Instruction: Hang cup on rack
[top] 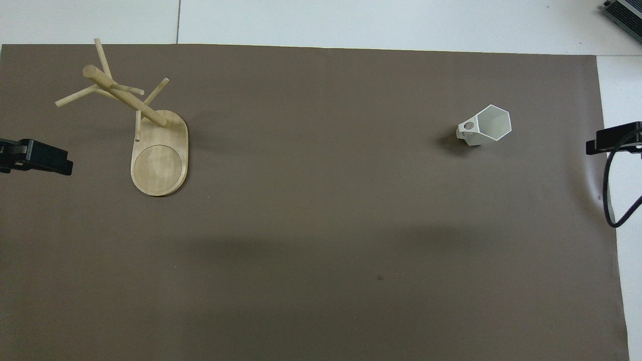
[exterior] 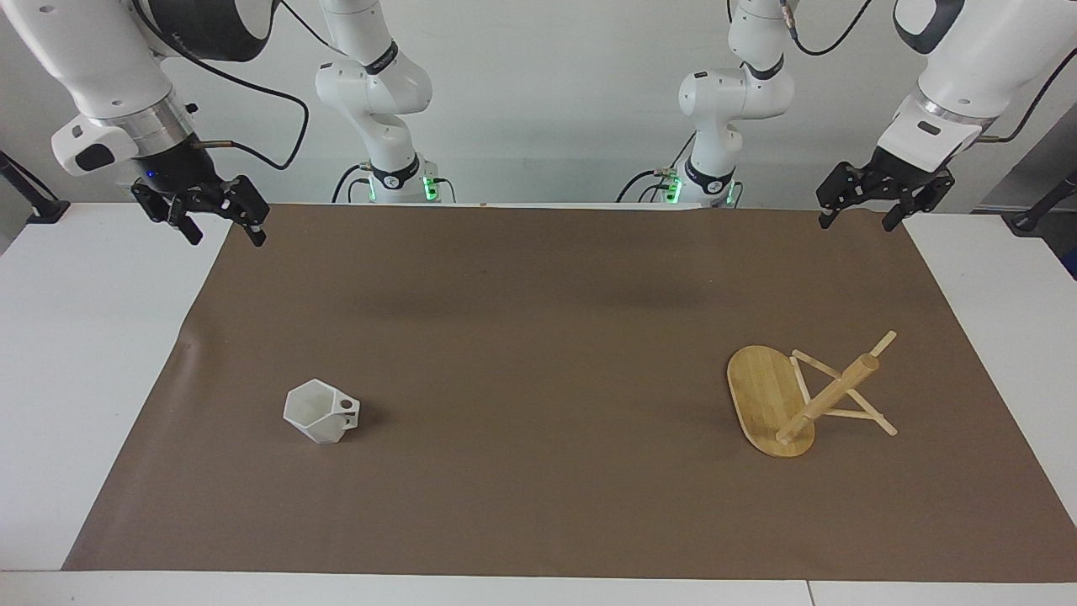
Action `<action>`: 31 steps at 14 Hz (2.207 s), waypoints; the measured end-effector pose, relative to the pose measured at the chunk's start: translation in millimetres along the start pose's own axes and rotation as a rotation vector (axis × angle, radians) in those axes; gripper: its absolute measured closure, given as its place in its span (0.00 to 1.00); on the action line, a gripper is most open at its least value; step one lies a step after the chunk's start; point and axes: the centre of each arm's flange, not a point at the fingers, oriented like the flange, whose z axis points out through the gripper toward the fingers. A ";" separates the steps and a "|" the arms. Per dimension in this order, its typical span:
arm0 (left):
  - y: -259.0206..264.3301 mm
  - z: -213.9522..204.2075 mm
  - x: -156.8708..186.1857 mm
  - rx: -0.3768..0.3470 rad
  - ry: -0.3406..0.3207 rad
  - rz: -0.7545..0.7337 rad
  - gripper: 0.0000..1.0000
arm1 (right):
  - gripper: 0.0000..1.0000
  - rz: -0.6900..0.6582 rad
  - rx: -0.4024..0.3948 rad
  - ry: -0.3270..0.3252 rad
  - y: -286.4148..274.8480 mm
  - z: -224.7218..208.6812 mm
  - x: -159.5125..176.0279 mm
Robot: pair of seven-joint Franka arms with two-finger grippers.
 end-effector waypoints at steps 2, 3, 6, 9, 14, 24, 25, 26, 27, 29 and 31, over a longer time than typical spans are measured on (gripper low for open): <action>0.0 0.0 0.0 0.000 0.000 0.000 0.00 | 0.00 0.000 0.000 -0.001 0.0 0.4 0.0; 0.0 0.0 0.0 0.000 0.000 0.000 0.00 | 0.00 0.000 0.000 -0.001 0.1 0.6 -0.1; 0.0 0.2 -0.2 0.000 -0.002 0.000 0.00 | 0.00 0.000 0.000 -0.002 0.1 0.9 -0.1; 0.0 0.2 -0.3 0.000 -0.003 0.000 0.00 | 0.00 0.000 -0.001 0.004 0.2 0.4 0.6; -0.6 0.2 -0.3 0.000 -0.003 -0.001 0.00 | 0.00 -0.012 -0.001 0.011 -3.6 0.4 1.6; -0.6 0.3 -0.3 0.000 -0.003 -0.001 0.00 | 0.00 -0.065 -0.005 0.068 -7.4 -2.5 7.9; -0.6 0.3 -0.3 0.000 -0.003 -0.001 0.00 | 0.00 -0.067 -0.006 0.086 -8.5 0.8 10.5; -0.6 0.3 -0.3 0.000 -0.003 -0.001 0.00 | 0.00 -0.069 -0.008 0.108 -9.6 7.2 13.8; -0.6 0.3 -0.3 0.000 -0.003 -0.001 0.00 | 0.00 -0.070 -0.009 0.129 -10.1 17.3 17.3; -0.6 0.3 -0.3 0.000 -0.003 -0.001 0.00 | 0.00 -0.067 -0.014 0.161 -8.8 47.4 24.8; -0.6 0.3 -0.3 0.000 -0.003 -0.001 0.00 | 0.00 -0.069 -0.020 0.163 -5.9 91.7 35.7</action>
